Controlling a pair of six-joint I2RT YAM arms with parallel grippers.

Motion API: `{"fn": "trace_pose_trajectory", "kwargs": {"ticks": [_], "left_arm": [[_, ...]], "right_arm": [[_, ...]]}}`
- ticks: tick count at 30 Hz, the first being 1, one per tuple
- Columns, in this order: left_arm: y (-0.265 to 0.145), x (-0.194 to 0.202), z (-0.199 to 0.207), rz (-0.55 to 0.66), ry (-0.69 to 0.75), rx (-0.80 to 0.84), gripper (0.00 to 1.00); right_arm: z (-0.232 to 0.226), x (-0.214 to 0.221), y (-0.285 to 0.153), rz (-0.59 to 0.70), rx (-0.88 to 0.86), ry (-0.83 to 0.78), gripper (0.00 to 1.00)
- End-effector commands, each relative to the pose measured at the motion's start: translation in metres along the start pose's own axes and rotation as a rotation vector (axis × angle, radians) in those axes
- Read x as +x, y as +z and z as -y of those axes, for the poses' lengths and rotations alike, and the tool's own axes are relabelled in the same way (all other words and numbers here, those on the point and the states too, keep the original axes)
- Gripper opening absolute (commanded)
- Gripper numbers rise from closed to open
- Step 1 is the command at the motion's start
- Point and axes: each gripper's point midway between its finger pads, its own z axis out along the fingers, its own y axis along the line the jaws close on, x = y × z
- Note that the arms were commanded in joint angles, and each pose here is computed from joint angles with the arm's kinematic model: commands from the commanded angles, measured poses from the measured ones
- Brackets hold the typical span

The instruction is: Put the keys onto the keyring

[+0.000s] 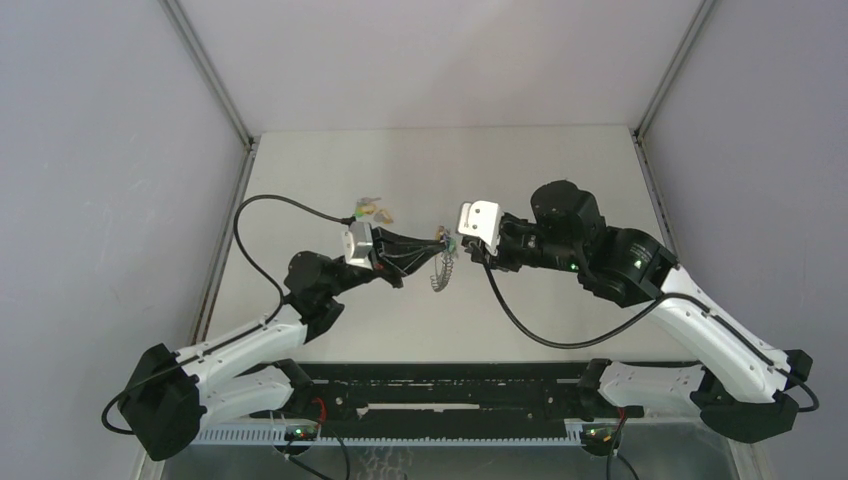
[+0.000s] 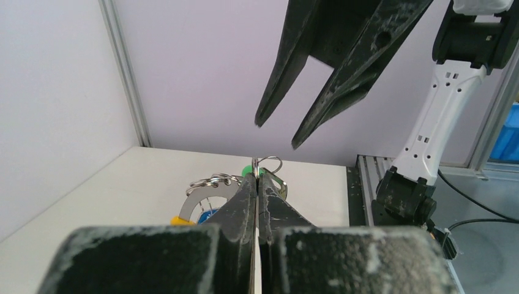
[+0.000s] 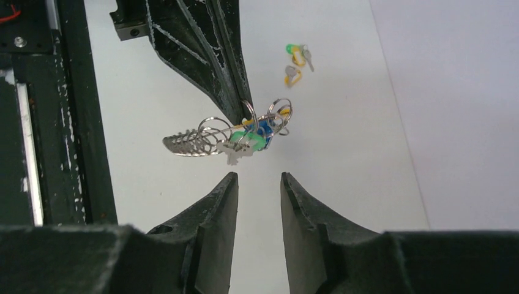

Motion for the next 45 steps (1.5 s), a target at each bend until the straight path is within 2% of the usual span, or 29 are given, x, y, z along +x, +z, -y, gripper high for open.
{"fn": "trace_pose_trajectory", "kwargs": {"ticks": [1,11,17,20,27,32,45], "left_arm": [[0.000,-0.024,0.002,0.090,0.016,-0.006,0.00],[0.000,-0.023,-0.004,0.095,0.002,-0.041,0.00],[-0.001,-0.024,-0.005,0.095,0.005,-0.050,0.00],[-0.001,-0.025,-0.006,0.097,0.007,-0.052,0.00],[-0.002,-0.031,-0.008,0.121,0.013,-0.073,0.00],[-0.003,-0.036,-0.008,0.148,0.010,-0.077,0.00],[-0.004,-0.045,-0.005,0.239,-0.027,-0.080,0.00]], "right_arm": [[0.011,-0.023,0.010,0.137,0.057,0.045,0.32],[0.006,-0.030,0.021,0.190,0.036,0.113,0.33],[0.009,-0.026,0.028,0.175,0.050,0.130,0.31],[0.010,-0.022,0.031,0.155,0.055,0.132,0.24],[0.006,-0.010,0.032,0.105,0.048,0.130,0.00],[0.002,-0.007,0.032,0.097,0.026,0.133,0.00],[-0.011,-0.032,0.048,0.196,-0.041,0.162,0.00]]}}
